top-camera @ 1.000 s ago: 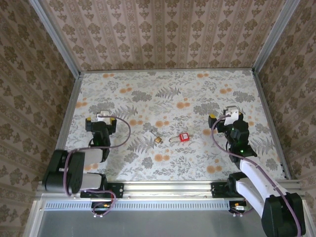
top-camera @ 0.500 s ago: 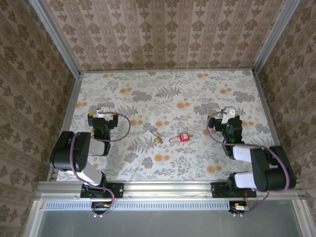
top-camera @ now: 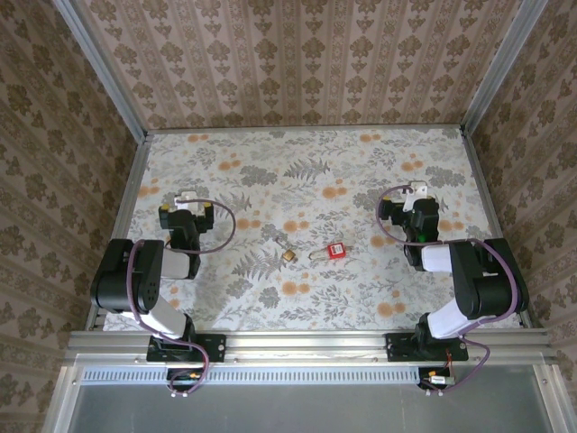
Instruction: Unlock with the key
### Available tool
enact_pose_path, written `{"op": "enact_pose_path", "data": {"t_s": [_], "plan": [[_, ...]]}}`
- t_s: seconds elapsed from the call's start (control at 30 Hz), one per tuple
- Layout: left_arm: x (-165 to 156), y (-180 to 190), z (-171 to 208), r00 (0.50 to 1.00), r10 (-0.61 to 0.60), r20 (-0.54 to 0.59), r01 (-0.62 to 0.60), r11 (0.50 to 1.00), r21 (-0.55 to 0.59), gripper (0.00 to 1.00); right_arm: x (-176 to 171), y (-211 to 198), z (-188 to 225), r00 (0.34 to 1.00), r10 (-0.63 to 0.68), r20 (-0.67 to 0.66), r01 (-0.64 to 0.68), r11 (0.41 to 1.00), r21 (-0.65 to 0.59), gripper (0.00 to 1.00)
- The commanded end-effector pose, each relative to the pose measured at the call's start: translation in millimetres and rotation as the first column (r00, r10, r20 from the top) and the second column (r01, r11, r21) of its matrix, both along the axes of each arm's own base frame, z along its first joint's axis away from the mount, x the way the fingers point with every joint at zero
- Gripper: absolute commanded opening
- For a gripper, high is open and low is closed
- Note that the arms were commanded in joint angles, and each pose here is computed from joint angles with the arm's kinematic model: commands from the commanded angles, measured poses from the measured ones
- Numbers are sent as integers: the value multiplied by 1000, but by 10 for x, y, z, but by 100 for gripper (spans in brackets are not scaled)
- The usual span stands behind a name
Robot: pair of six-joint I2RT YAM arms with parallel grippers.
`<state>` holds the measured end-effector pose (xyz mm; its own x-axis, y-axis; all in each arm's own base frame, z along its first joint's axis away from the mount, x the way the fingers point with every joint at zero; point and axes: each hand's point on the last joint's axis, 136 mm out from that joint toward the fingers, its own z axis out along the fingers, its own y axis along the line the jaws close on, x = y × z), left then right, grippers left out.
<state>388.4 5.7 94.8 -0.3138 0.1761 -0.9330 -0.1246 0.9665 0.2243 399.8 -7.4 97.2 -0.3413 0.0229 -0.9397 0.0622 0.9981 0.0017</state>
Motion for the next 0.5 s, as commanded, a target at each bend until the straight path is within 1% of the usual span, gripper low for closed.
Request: {"op": "enact_pose_path", "data": {"t_s": [0.0, 0.47], "plan": [[41, 16, 89, 1000, 7, 27, -6, 1000, -27, 100, 1, 13, 0, 1000, -1, -7, 1, 1000, 4, 100], [39, 12, 83, 1000, 5, 25, -5, 1000, -26, 100, 3, 13, 2, 1000, -1, -6, 1, 1000, 4, 100]]}}
